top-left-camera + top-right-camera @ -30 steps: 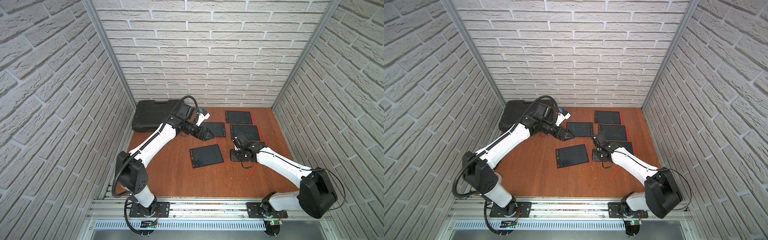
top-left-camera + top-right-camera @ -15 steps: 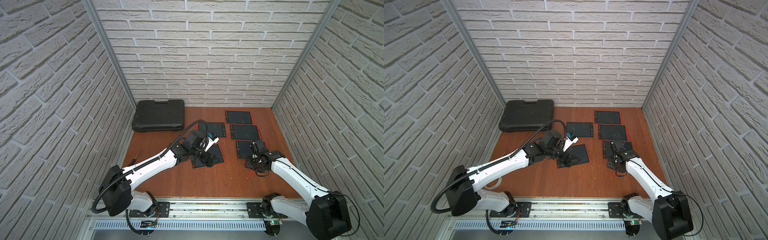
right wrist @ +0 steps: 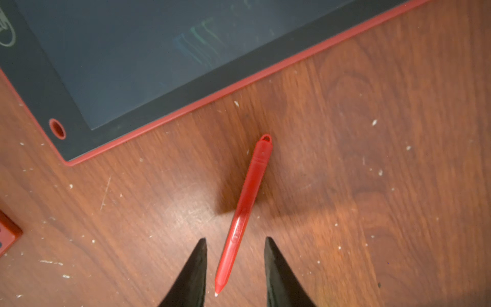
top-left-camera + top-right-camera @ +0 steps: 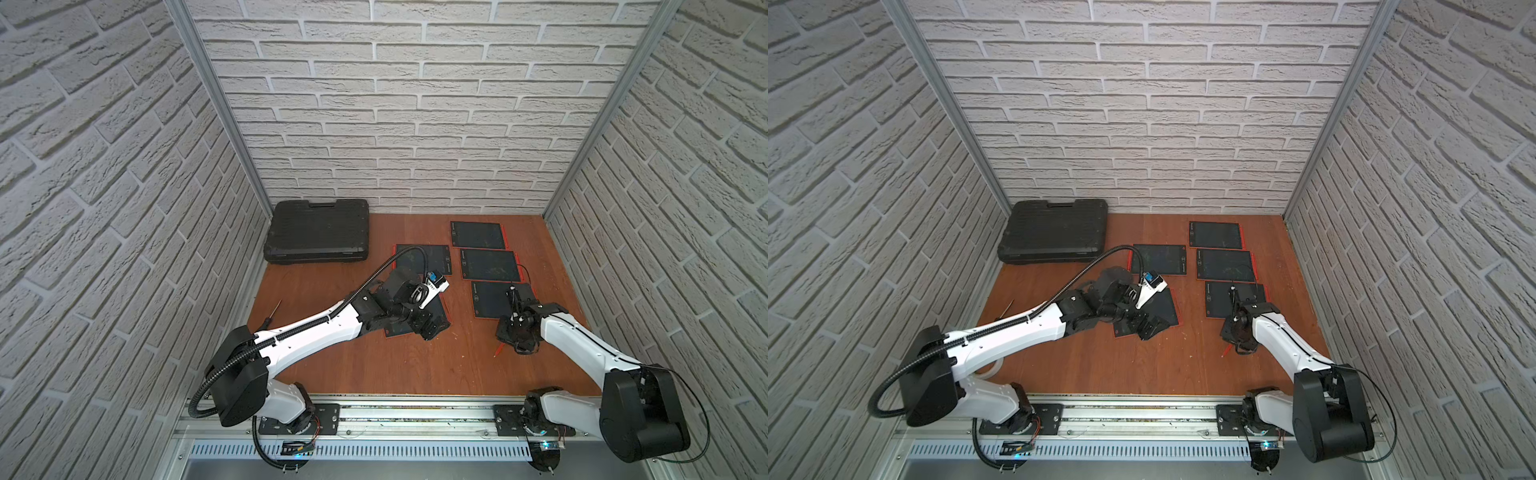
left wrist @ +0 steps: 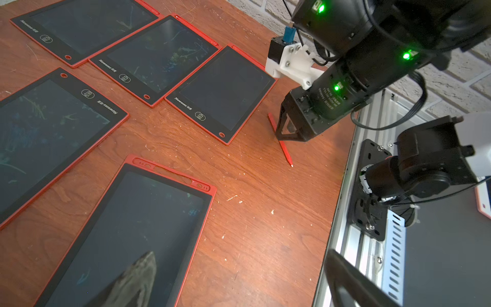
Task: Place the stylus back onto the writing tablet
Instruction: Adjust the stylus at the center of the board.
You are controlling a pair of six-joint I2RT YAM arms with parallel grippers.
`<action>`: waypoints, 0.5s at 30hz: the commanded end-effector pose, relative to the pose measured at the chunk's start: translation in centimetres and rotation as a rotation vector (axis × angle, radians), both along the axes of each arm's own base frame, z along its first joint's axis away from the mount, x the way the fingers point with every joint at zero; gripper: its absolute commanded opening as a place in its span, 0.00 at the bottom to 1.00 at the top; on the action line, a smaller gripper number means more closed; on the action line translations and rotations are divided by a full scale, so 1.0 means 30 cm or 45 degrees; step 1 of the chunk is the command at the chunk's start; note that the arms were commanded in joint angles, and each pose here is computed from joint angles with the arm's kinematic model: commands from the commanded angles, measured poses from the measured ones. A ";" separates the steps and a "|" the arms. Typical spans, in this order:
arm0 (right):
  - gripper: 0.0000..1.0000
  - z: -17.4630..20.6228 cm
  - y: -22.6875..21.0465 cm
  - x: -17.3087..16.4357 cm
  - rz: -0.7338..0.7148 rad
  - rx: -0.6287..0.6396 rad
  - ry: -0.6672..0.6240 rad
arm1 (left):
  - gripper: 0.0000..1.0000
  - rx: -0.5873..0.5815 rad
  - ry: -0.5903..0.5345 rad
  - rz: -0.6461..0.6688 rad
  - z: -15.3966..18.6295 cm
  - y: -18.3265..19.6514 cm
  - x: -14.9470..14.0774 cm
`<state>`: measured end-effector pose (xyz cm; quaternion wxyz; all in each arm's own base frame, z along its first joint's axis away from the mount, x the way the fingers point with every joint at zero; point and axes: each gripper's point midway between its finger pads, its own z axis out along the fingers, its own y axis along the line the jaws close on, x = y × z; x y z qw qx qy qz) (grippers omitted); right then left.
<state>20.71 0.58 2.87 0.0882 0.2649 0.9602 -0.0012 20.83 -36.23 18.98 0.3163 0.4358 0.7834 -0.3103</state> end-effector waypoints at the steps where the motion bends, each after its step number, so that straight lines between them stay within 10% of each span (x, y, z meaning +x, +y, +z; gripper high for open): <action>1: 0.31 -0.021 0.000 0.016 0.000 0.019 -0.017 | 0.98 -0.048 -0.068 -0.025 0.061 -0.026 0.016; 15: 0.23 -0.063 0.038 0.020 0.038 0.062 -0.006 | 0.98 -0.031 -0.110 -0.009 0.075 -0.011 0.032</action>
